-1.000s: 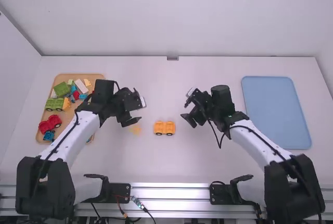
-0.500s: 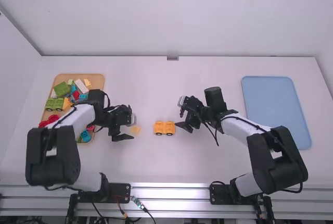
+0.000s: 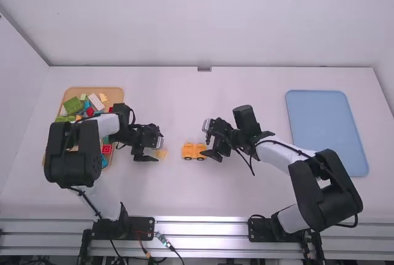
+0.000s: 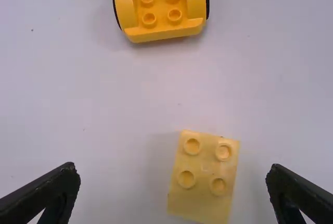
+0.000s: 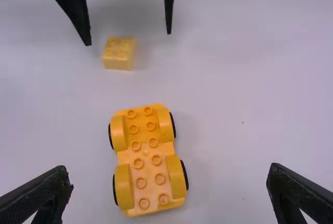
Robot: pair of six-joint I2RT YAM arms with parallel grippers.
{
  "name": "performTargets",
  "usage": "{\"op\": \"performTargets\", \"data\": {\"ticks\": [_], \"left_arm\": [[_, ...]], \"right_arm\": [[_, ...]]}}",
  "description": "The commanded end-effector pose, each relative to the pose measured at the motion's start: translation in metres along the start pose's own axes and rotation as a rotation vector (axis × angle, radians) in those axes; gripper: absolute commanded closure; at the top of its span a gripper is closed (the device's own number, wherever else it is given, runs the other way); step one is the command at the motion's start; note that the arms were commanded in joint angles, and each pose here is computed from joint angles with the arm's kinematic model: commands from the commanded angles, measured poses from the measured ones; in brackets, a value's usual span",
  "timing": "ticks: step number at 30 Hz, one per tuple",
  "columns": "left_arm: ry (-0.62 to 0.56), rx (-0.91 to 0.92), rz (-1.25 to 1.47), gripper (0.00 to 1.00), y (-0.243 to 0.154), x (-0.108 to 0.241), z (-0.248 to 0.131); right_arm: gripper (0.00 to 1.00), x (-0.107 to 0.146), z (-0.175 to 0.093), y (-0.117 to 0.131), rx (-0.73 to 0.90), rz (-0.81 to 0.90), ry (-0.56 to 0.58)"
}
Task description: Assemble lego blocks to make yellow taxi
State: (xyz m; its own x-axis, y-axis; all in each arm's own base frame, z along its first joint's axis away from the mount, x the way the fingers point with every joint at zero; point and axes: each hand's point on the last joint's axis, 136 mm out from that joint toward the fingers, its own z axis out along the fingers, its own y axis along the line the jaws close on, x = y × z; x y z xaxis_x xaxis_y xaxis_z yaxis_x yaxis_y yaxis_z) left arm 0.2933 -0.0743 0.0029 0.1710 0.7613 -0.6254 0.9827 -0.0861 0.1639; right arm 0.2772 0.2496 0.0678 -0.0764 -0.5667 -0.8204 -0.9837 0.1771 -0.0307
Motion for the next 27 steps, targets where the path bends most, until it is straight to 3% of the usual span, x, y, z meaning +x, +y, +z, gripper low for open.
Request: {"op": "performTargets", "data": {"ticks": [1,11,27], "left_arm": [[-0.025,0.017,0.008,0.05,-0.008,0.000,0.008],[-0.037,0.050,-0.052,0.12,-0.017,-0.003,0.009],[-0.024,0.059,-0.134,0.10,-0.016,-0.001,0.019]], "right_arm": [[0.01,-0.013,-0.003,-0.005,0.007,-0.023,-0.026],[0.01,-0.013,-0.003,-0.005,0.007,-0.011,-0.026],[0.01,-0.013,-0.003,-0.005,0.007,-0.015,-0.026]]}}
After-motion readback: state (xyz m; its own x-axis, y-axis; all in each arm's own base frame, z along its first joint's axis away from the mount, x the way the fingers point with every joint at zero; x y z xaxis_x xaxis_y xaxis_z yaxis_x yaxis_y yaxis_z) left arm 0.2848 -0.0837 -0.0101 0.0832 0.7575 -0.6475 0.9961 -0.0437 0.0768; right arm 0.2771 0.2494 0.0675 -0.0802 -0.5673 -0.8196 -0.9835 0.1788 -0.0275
